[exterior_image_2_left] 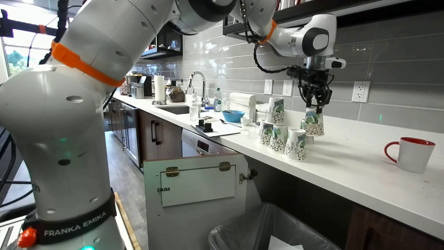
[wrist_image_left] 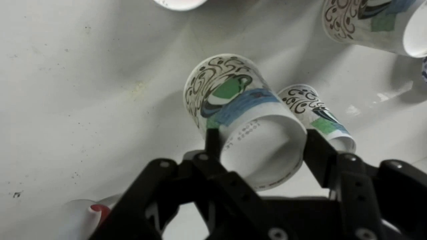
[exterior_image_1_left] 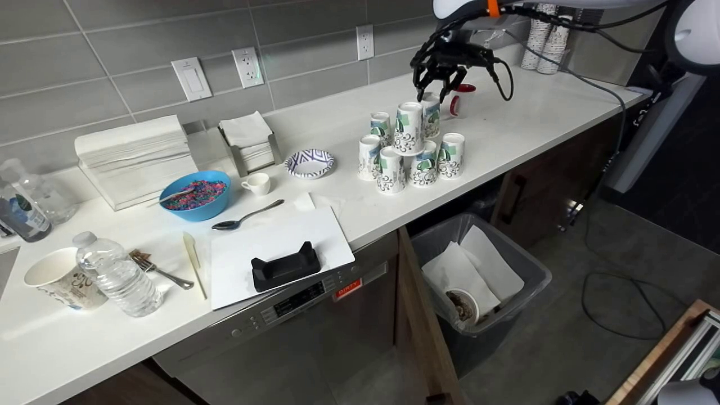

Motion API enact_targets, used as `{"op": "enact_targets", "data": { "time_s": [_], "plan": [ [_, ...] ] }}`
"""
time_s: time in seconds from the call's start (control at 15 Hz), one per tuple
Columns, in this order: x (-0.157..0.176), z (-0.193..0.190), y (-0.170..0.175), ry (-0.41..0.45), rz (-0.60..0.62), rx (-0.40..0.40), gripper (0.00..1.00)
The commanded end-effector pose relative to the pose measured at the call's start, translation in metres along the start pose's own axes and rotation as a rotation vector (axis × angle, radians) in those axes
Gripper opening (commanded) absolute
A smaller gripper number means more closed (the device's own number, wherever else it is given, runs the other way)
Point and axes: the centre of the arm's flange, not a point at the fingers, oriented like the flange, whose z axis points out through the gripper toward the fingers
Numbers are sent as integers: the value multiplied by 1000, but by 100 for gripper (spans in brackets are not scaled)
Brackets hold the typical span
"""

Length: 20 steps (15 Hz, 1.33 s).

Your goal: Build a tower of cups

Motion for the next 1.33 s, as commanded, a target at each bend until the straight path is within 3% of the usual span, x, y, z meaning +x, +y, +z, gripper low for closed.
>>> {"op": "enact_targets", "data": {
  "time_s": [0.0,0.27,0.53,1.27],
  "plan": [
    [-34,-38,-5,16,-41,-46,40],
    [-48,-69,-8,36,-61,-70,40],
    [-61,-82,-6,-5,-58,-53,40],
    [-84,-62,-1,-132,-45,-21,40]
  ]
}}
